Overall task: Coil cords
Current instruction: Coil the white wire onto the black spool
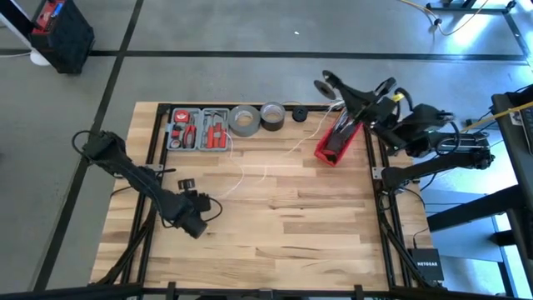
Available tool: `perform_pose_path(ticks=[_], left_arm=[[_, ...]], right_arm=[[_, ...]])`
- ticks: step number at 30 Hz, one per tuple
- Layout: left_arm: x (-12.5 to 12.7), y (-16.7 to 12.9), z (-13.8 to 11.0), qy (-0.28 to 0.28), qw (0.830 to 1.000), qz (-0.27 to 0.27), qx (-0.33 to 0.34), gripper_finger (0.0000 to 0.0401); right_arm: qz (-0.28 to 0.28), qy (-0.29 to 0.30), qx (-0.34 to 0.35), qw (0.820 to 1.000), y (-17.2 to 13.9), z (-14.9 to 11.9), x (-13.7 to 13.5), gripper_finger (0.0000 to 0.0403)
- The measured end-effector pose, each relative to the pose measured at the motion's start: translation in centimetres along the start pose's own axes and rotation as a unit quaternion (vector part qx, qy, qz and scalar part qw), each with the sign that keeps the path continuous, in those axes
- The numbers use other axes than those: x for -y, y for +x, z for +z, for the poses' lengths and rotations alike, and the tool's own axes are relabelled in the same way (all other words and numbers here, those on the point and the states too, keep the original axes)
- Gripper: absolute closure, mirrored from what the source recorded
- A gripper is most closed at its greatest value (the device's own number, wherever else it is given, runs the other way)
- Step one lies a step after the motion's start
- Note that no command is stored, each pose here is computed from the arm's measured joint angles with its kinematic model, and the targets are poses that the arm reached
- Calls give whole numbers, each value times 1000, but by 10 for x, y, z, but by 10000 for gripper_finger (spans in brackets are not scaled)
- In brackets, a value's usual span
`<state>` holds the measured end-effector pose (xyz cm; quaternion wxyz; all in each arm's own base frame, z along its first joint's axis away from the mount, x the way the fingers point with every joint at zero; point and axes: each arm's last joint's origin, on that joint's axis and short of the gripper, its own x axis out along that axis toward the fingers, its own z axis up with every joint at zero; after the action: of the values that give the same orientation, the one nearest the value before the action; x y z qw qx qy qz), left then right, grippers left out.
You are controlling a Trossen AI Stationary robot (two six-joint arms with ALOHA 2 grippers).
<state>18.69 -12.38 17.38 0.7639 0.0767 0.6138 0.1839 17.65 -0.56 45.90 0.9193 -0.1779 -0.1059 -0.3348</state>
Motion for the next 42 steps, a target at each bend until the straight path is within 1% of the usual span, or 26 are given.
perform_pose_path(ticks=[4,7,10,12,15,17,20,22,24,25,27,29,31,33,35,36,37,38,40,42], left_arm=[[-4,-27,14,-1,1000,10,16,262],[-2,-39,21,-5,1000,-15,18,262],[-2,-44,24,15,999,-38,0,262],[-3,-47,30,26,999,-41,16,262],[-6,-52,42,46,996,-9,76,262],[-8,-54,54,55,986,39,151,262],[-11,-57,76,31,955,124,268,262],[-16,-58,94,40,939,153,306,262],[-22,-60,111,46,927,162,336,262],[-26,-62,119,41,921,162,352,262],[-33,-62,130,38,917,144,371,262],[-37,-60,137,42,919,99,378,262],[-40,-53,139,59,923,59,376,262],[-44,-42,137,64,926,61,366,262],[-50,-33,133,54,929,64,360,262],[-55,-32,132,39,925,66,372,262],[-58,-33,132,20,917,63,394,262],[-62,-34,132,4,908,62,415,262],[-68,-37,133,-28,884,58,463,262],[-71,-36,134,-42,866,45,497,262]], right_arm=[[20,-8,-40,999,1,-10,-7,397],[29,-14,-60,998,2,-15,-11,397],[35,-15,-74,997,4,-19,-15,397],[42,-5,-75,996,7,-21,-19,397],[68,5,-72,995,12,-25,-29,397],[87,3,-79,993,18,-31,-38,397],[107,-2,-98,989,27,-43,-56,397],[109,-2,-115,987,35,-53,-69,397],[108,-10,-134,985,41,-64,-81,397],[106,-14,-139,985,45,-69,-87,397],[100,-16,-145,984,50,-77,-97,397],[100,-5,-148,984,55,-83,-105,397],[103,11,-142,984,55,-93,-115,397],[104,14,-136,985,51,-108,-124,397],[106,23,-121,987,43,-119,-131,397],[109,31,-107,988,38,-122,-133,397],[109,42,-88,989,34,-123,-135,397],[111,51,-74,990,28,-124,-138,397],[117,63,-55,990,18,-129,-142,397],[123,66,-43,989,8,-134,-146,397]])
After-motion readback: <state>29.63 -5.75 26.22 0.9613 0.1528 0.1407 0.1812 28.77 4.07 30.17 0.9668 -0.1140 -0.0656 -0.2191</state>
